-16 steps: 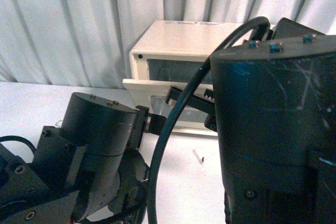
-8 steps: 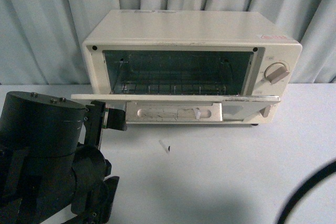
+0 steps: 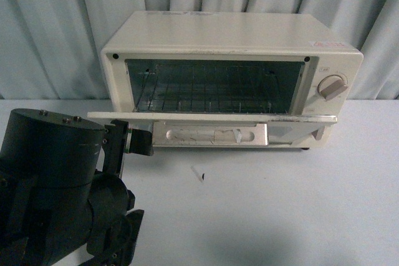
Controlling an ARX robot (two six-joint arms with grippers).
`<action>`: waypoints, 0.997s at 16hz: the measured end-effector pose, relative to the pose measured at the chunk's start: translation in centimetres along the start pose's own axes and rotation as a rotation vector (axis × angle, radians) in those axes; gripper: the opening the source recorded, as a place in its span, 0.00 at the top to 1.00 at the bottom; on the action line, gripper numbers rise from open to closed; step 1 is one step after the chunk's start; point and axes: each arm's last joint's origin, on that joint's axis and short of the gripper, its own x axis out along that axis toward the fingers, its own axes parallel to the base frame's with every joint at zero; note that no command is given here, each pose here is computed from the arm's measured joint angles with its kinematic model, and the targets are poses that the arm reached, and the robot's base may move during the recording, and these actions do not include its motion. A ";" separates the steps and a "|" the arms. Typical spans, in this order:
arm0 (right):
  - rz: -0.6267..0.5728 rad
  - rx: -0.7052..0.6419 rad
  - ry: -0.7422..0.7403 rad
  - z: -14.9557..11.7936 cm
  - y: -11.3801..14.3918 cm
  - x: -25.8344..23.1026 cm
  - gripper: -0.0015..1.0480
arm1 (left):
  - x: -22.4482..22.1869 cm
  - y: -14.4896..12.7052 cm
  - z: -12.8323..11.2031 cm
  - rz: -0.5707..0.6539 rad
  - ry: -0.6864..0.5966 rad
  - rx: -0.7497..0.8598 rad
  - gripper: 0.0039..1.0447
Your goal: Open oven
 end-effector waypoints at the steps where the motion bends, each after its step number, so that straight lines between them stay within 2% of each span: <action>1: 0.093 -0.024 -0.080 1.0 0.3 -0.3 0.59 | 0.0 0.0 0.0 0.001 -0.001 -0.001 0.06; 2: 0.260 -0.082 -0.260 2.8 1.0 -1.1 0.68 | 0.0 0.0 0.1 -0.001 -0.008 -0.002 0.06; 3: 0.374 -0.179 -0.257 2.7 1.3 -1.5 0.78 | 0.0 0.0 0.1 0.001 -0.002 -0.001 0.06; 5: 0.381 -0.267 -0.183 2.1 1.2 -1.3 0.94 | 0.0 0.0 0.1 0.002 -0.003 -0.002 0.06; 6: 0.378 -0.291 -0.177 2.0 1.1 -1.4 0.98 | 0.0 0.0 0.1 0.001 -0.003 -0.001 0.06; 16: 0.379 -0.314 -0.200 1.9 0.7 -2.3 0.98 | 0.0 0.0 0.1 0.001 -0.005 -0.002 0.06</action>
